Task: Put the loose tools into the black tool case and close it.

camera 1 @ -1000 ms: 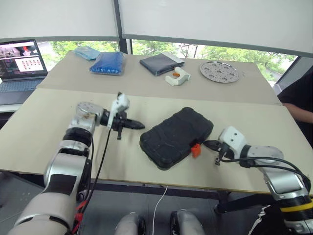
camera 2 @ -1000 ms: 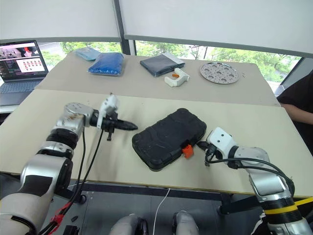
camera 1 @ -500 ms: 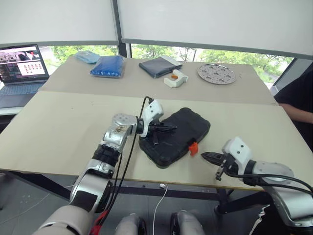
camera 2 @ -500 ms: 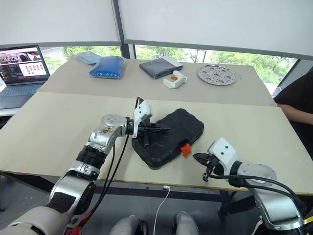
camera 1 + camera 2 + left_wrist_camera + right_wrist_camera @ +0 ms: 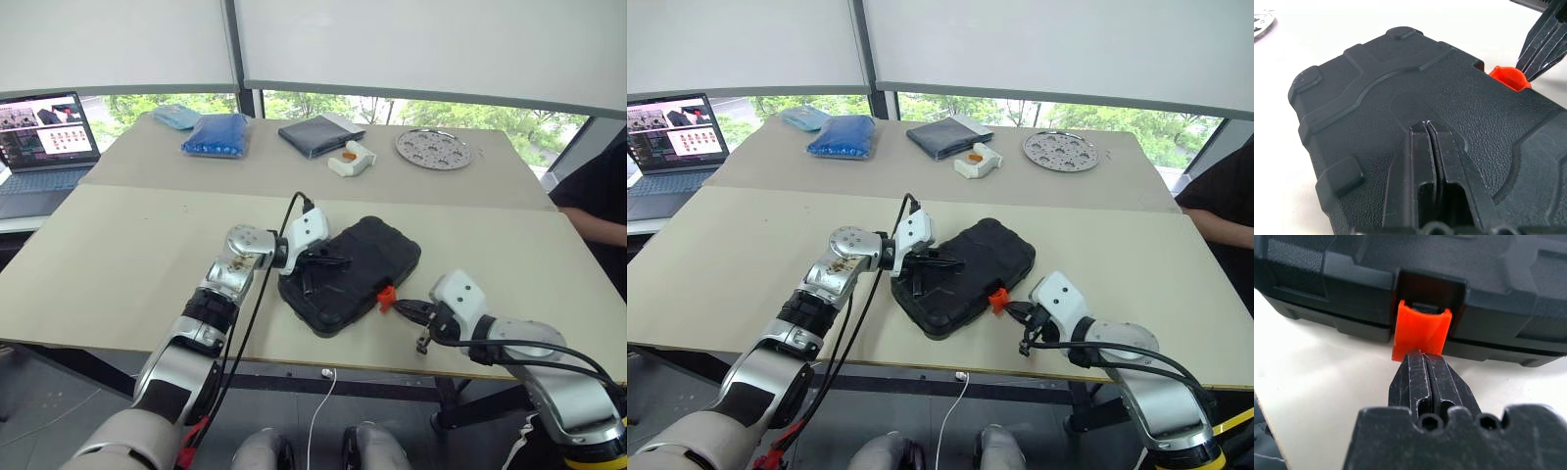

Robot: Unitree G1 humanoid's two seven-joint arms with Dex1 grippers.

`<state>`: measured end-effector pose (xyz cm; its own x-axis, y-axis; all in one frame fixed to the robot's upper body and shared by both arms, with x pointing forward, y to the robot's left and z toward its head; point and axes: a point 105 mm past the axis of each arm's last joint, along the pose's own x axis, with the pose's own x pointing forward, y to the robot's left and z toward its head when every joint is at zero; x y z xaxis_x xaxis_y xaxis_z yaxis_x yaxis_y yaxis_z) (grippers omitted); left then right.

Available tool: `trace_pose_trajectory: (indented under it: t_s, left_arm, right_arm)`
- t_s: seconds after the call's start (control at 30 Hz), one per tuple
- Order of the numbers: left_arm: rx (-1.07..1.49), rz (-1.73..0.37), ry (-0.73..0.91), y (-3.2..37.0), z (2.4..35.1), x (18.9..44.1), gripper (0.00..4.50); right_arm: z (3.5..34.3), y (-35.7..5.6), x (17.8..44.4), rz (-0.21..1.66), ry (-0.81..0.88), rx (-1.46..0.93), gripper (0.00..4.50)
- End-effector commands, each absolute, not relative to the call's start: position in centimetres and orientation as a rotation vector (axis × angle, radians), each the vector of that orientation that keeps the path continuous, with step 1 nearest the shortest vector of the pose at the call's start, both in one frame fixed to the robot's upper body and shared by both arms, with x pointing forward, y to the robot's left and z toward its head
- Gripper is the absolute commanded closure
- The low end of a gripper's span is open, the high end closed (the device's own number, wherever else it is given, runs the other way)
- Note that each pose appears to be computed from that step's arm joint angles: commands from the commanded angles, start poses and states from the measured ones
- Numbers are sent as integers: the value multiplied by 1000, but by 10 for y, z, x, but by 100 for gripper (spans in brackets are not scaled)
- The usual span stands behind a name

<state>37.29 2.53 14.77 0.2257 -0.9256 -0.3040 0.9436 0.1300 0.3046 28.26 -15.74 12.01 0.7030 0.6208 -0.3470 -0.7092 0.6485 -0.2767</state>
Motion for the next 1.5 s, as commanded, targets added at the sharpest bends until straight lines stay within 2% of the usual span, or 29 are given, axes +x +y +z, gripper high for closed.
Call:
trace_pose_trajectory:
  t_s: [0.03,0.33,0.47,0.53,0.6,0.7,0.9,1.13,1.5]
  left_arm:
    - [489,-1358,112,28,130,373,439]
    - [532,-1375,89,26,133,372,439]
    - [578,-1396,76,24,130,369,439]
    - [568,-1392,71,22,132,370,439]
    - [567,-1382,65,22,134,372,439]
    - [567,-1376,62,23,135,374,439]
    - [573,-1378,63,24,133,374,439]
    - [575,-1378,59,22,133,373,439]
    - [579,-1370,62,26,132,375,439]
  right_arm:
    - [123,-150,289,769,197,-413,450]
    - [116,-145,305,742,196,-372,450]
    - [118,-148,298,753,213,-391,450]
    - [121,-156,287,774,239,-399,450]
    - [124,-168,276,776,265,-422,450]
    - [138,-180,275,740,248,-432,450]
    - [163,-159,280,782,161,-356,450]
    - [148,-146,284,807,208,-354,450]
    - [139,-170,274,725,270,-349,450]
